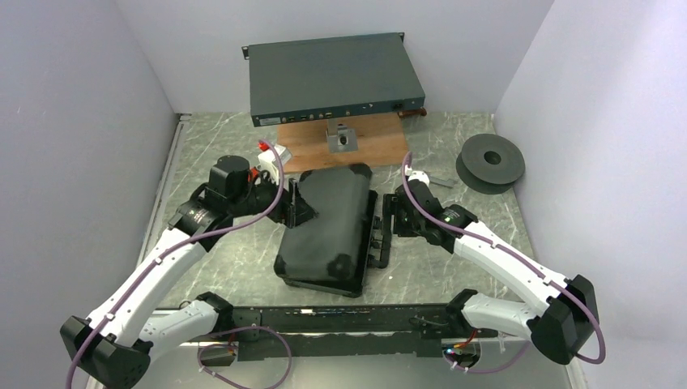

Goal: Pack up texas hold em set

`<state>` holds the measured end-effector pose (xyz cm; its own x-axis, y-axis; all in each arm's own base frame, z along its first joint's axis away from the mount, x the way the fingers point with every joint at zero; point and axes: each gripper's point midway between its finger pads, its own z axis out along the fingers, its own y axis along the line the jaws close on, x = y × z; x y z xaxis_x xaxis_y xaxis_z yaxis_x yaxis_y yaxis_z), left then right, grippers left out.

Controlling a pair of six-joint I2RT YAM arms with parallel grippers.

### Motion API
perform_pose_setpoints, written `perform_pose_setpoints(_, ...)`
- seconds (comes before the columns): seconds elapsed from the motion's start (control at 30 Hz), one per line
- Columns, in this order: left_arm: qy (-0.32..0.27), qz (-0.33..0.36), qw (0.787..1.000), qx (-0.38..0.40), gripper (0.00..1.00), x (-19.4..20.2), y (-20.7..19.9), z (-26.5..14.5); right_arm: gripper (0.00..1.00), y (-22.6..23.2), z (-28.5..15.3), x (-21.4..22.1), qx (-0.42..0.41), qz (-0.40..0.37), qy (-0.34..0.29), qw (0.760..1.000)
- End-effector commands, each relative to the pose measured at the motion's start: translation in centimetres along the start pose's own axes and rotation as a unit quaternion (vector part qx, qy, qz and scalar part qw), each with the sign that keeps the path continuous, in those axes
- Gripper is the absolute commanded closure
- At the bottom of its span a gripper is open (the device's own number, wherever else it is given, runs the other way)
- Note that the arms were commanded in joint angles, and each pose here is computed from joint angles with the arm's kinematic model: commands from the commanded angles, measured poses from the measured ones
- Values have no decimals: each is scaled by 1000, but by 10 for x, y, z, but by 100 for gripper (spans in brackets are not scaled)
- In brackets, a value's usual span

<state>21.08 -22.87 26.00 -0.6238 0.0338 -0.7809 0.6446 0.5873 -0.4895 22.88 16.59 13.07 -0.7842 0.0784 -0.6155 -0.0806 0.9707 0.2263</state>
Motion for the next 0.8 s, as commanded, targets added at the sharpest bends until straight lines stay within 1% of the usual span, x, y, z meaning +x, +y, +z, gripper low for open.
perform_pose_setpoints(0.0, -28, 23, 999, 13, 17, -25, -21, -15, 27, -2, 0, -9, 12, 11, -16, 1000)
perform_pose_setpoints(0.07, -31, 14, 999, -24, 16, -27, -9, -16, 26, -4, 0, -10, 17, 12, -18, 1000)
perform_pose_setpoints(0.17, -32, 12, 994, -105, 24, -32, 17, -21, 26, -10, -1, -10, 30, 17, -23, 999)
perform_pose_setpoints(0.23, -43, 25, 991, -123, 24, -38, 23, -23, 26, -16, -2, -8, 43, 22, -26, 998)
perform_pose_setpoints(0.3, -56, 50, 991, -113, 23, -43, 22, -20, 26, -21, -1, -5, 54, 28, -27, 998)
perform_pose_setpoints(0.37, -47, 80, 992, -87, 25, -44, 17, -14, 27, -24, 0, -1, 55, 35, -26, 998)
perform_pose_setpoints(0.43, -28, 94, 992, -74, 29, -41, 17, -6, 28, -27, 3, 5, 56, 44, -22, 997)
perform_pose_setpoints(0.6, 21, 114, 993, -36, 46, -32, 12, 19, 35, -34, 15, 24, 46, 70, 1, 996)
perform_pose_setpoints(0.77, 73, 149, 986, -2, 50, -16, -2, 41, 39, -37, 25, 38, 36, 87, 25, 995)
